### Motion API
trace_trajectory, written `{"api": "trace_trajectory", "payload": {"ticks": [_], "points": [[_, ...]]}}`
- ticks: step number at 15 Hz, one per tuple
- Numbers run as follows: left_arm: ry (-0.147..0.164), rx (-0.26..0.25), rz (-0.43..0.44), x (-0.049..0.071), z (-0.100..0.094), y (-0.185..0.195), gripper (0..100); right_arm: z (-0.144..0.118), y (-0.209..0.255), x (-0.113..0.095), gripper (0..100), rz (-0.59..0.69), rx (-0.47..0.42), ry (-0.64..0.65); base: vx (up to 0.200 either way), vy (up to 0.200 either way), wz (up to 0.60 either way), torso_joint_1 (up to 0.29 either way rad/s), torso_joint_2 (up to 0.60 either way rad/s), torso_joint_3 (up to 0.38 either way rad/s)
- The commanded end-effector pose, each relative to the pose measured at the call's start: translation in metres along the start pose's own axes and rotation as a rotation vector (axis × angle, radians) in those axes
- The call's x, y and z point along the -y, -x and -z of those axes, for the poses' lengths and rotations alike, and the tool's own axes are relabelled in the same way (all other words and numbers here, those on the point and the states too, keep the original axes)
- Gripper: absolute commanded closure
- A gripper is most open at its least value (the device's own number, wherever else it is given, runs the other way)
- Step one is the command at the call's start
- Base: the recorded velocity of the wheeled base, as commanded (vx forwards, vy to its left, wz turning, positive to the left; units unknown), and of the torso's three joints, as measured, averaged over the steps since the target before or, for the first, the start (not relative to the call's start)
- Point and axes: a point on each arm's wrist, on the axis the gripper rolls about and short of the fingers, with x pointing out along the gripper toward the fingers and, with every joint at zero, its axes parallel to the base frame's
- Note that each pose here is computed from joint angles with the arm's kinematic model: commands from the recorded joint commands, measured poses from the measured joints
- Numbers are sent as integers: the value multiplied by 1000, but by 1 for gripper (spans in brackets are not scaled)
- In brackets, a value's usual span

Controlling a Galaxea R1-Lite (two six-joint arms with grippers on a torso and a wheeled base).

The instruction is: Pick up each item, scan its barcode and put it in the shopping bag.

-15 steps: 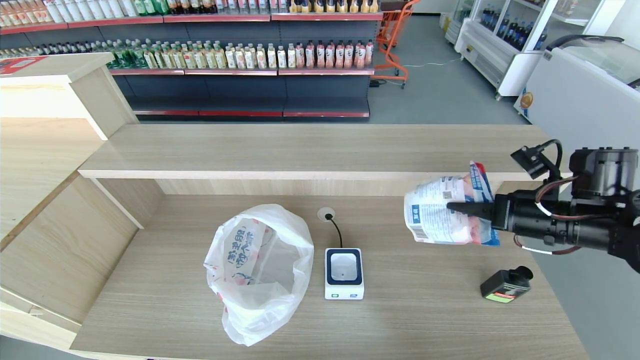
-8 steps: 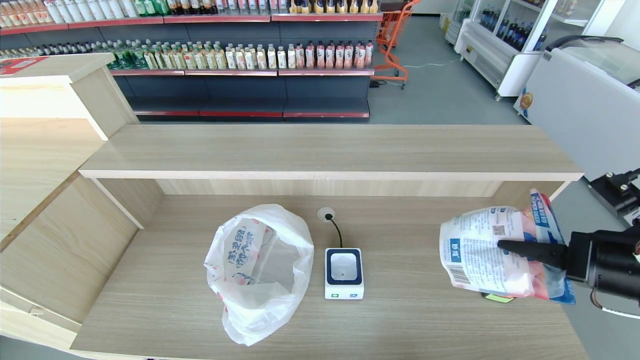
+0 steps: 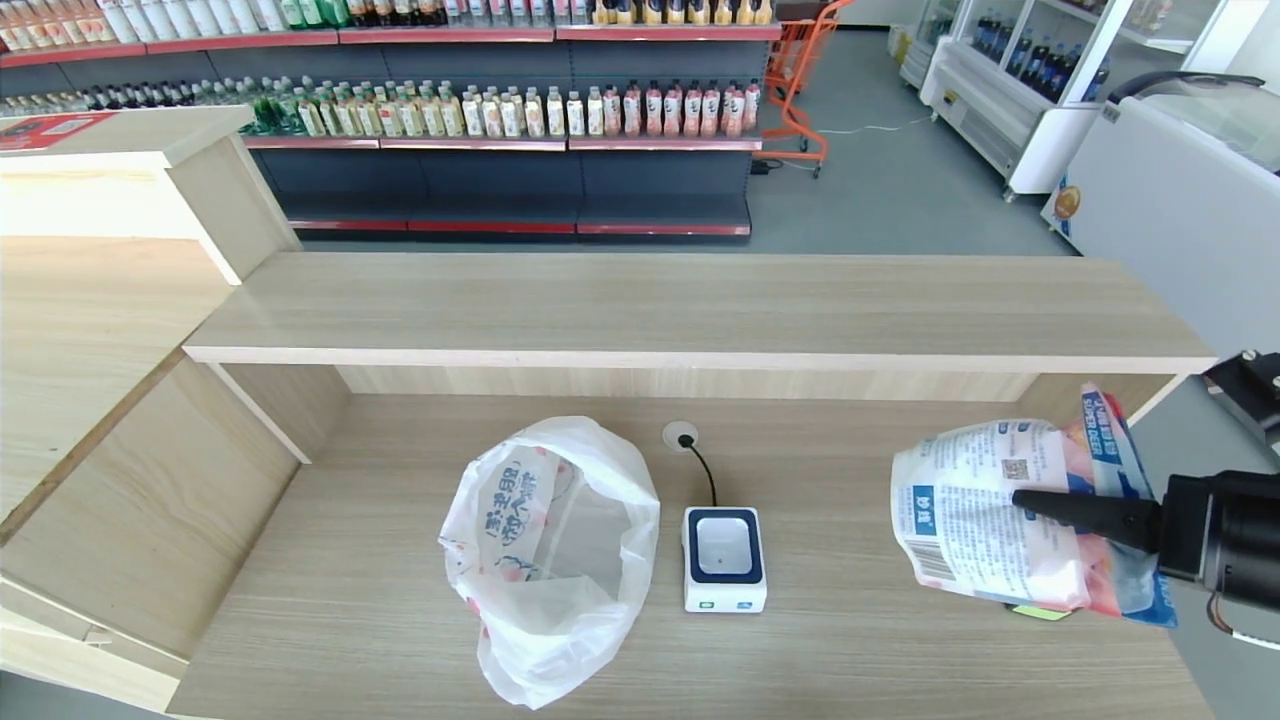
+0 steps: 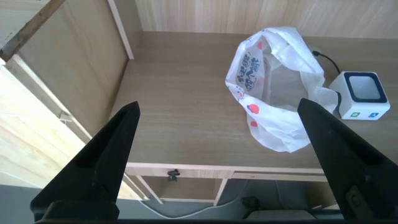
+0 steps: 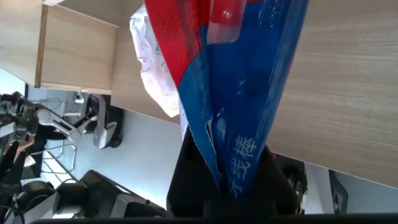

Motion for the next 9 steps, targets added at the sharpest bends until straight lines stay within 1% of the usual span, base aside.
{"api": "trace_trajectory", "payload": {"ticks": [1,2,5,6,8,9], "points": [[-4,-1,0,0,0,0,0,0,-1,1,100,1,-4,-2,0,200,0,-2,-2,2],[-7,-1,0,0,0,0,0,0,-2,1,100,4,-10,-6,0,200,0,-12,-12,7],[-2,1,0,0,0,0,0,5,-6,0,100,2,-76,-20,0,0,0,0,0,0],[-1,1,0,0,0,0,0,7,-10,0,100,-1,-109,-23,0,0,0,0,0,0],[-2,1,0,0,0,0,0,12,-34,3,100,-12,-217,-8,0,0,0,0,0,0],[-1,1,0,0,0,0,0,14,-44,4,100,-15,-252,-4,0,0,0,0,0,0]]}}
